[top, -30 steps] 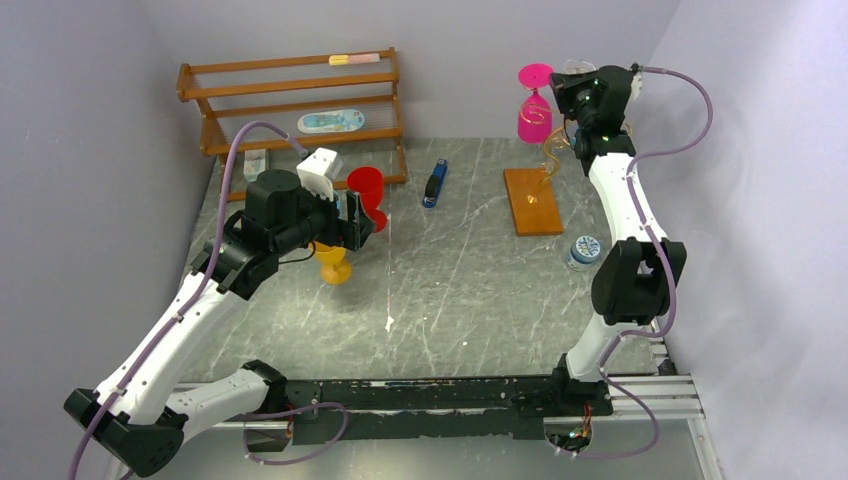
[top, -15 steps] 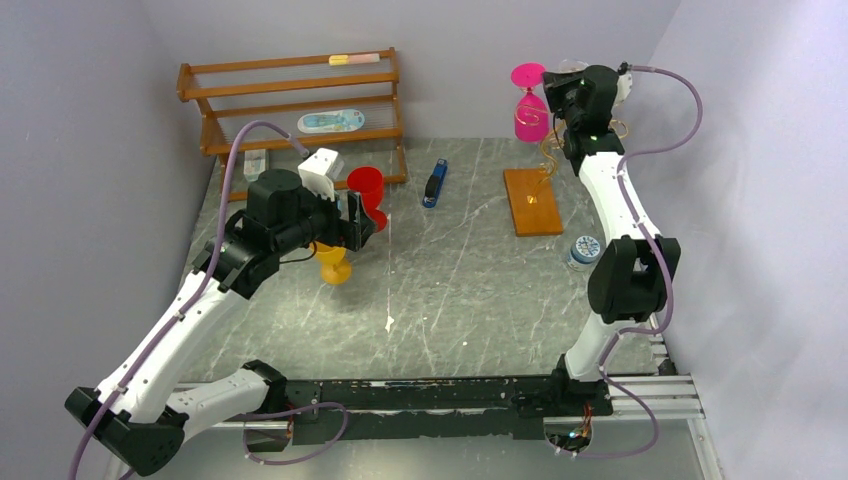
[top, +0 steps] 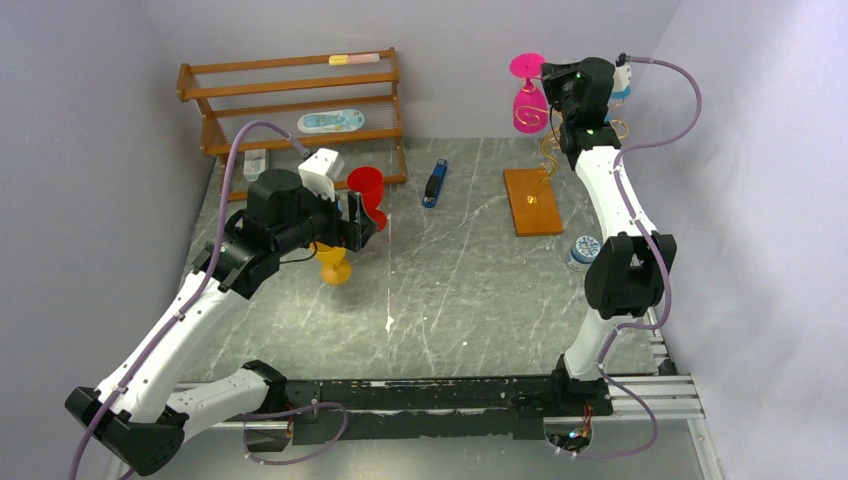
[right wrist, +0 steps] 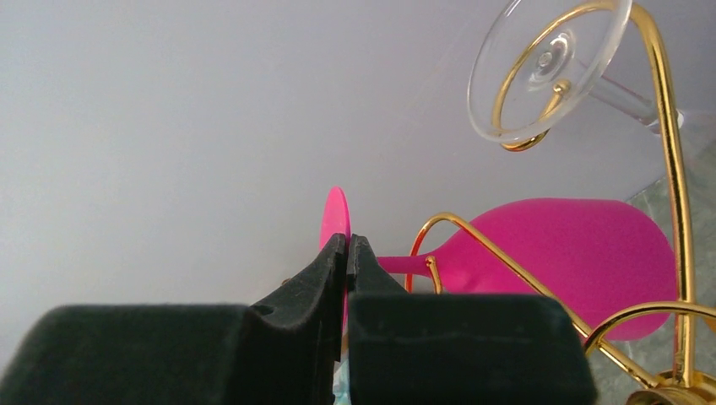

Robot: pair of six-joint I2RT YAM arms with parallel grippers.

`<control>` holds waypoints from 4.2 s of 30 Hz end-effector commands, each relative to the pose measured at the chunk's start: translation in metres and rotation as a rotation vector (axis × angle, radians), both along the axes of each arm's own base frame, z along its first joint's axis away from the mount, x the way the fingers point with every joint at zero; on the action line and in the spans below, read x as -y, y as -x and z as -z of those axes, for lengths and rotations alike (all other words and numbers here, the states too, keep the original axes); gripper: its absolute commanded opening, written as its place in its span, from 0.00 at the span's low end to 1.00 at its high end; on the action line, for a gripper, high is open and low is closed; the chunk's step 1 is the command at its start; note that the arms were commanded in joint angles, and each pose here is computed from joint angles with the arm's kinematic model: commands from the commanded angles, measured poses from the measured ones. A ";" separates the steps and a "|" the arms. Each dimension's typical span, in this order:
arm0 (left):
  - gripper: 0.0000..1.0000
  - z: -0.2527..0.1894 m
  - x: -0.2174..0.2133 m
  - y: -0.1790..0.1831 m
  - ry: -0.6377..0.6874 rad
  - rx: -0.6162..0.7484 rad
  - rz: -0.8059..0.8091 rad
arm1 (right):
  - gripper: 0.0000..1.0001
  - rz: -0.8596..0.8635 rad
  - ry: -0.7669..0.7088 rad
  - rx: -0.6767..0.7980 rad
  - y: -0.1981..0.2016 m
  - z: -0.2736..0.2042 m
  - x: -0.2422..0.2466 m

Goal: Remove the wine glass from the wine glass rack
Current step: Pick up the wine glass from the wine rack.

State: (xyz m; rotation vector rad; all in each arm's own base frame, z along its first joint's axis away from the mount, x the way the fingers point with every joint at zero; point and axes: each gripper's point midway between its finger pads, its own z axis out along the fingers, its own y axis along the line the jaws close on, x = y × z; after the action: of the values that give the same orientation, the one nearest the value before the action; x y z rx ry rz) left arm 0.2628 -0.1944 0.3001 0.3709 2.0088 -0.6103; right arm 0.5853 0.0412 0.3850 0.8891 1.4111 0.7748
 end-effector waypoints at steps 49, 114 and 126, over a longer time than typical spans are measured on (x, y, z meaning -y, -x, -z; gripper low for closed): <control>0.90 0.003 0.001 0.001 -0.012 -0.010 0.017 | 0.00 0.084 0.095 -0.077 -0.024 0.017 -0.011; 0.90 0.006 -0.001 0.007 0.000 -0.014 0.021 | 0.00 -0.042 0.004 -0.005 0.043 0.000 -0.029; 0.90 0.005 0.001 0.005 -0.002 -0.010 0.025 | 0.00 -0.340 0.158 0.083 0.051 -0.022 -0.077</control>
State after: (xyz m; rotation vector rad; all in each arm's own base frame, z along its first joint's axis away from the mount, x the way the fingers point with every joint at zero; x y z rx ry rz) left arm 0.2590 -0.1956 0.2932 0.3857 2.0232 -0.6234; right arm 0.5431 0.0934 0.3828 0.7002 1.5422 0.8506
